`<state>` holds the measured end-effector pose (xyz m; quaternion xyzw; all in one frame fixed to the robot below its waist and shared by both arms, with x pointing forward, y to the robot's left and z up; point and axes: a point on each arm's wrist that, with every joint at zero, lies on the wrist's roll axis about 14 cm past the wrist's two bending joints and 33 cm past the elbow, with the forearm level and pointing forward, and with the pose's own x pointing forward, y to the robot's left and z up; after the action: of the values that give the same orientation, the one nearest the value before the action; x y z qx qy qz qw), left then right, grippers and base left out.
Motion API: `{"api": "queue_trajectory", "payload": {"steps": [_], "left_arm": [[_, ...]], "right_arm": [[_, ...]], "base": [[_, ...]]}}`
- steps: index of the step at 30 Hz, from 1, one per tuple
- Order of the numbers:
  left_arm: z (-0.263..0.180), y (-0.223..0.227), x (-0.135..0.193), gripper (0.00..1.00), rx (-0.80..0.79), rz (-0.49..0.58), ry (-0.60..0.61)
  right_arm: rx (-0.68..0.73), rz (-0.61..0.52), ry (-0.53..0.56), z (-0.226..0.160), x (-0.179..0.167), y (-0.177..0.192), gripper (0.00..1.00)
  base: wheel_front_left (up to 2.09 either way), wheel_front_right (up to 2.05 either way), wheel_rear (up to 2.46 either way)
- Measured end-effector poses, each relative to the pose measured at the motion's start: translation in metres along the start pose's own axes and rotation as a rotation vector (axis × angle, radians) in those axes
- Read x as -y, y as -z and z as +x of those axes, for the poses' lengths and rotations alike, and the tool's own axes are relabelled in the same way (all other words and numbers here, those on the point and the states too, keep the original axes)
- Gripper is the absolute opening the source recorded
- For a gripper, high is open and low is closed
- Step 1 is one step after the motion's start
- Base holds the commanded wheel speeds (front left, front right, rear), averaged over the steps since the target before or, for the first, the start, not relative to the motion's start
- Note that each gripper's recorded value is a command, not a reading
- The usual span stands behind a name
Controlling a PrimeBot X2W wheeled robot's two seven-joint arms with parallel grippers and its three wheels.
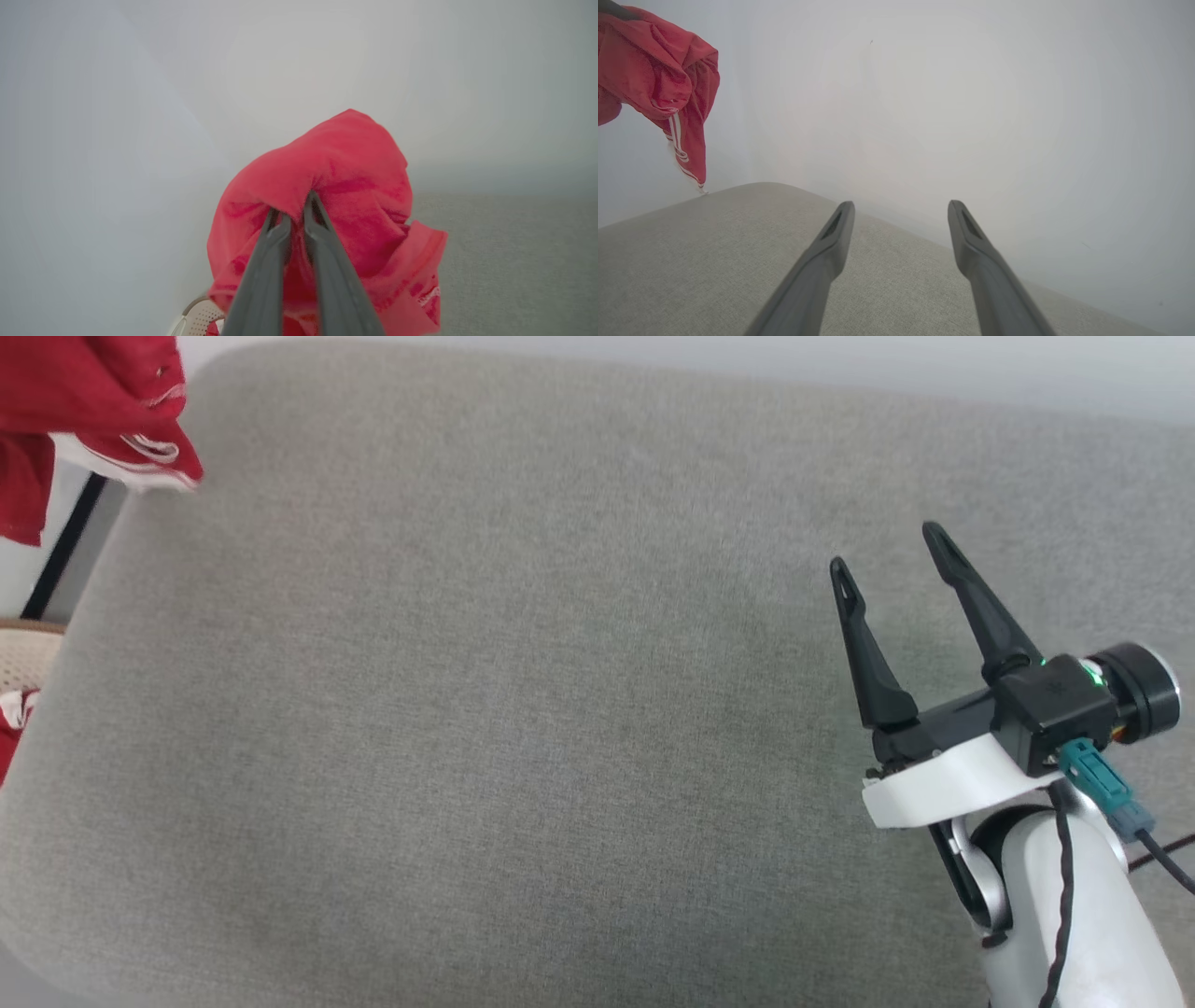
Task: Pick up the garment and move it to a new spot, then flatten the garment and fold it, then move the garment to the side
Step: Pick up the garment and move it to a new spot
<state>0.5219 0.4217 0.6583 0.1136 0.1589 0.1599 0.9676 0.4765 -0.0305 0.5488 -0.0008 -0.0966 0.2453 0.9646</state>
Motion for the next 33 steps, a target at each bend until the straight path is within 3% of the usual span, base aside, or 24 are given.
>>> {"api": "queue_trajectory", "payload": {"steps": [7, 13, 26, 33], "left_arm": [[-0.022, -0.036, 0.013, 0.0, 0.062, 0.066, 0.057], [-0.032, -0.062, 0.058, 0.0, 0.105, 0.151, 0.166], [-0.063, -0.105, 0.193, 0.0, 0.193, 0.305, 0.489], [-0.081, -0.066, 0.275, 0.0, 0.082, 0.375, 0.702]], "right_arm": [[0.042, -0.006, 0.06, -0.014, 0.012, -0.018, 1.0], [0.055, -0.027, 0.168, -0.037, 0.043, -0.026, 1.0], [0.066, -0.075, 0.383, -0.095, 0.102, -0.038, 1.0], [0.055, -0.06, 0.484, -0.125, 0.127, -0.035, 1.0]], "base": [[0.0, 0.0, 0.0], [0.0, 0.0, 0.0], [0.0, 0.0, 0.0], [0.0, 0.0, 0.0]]}}
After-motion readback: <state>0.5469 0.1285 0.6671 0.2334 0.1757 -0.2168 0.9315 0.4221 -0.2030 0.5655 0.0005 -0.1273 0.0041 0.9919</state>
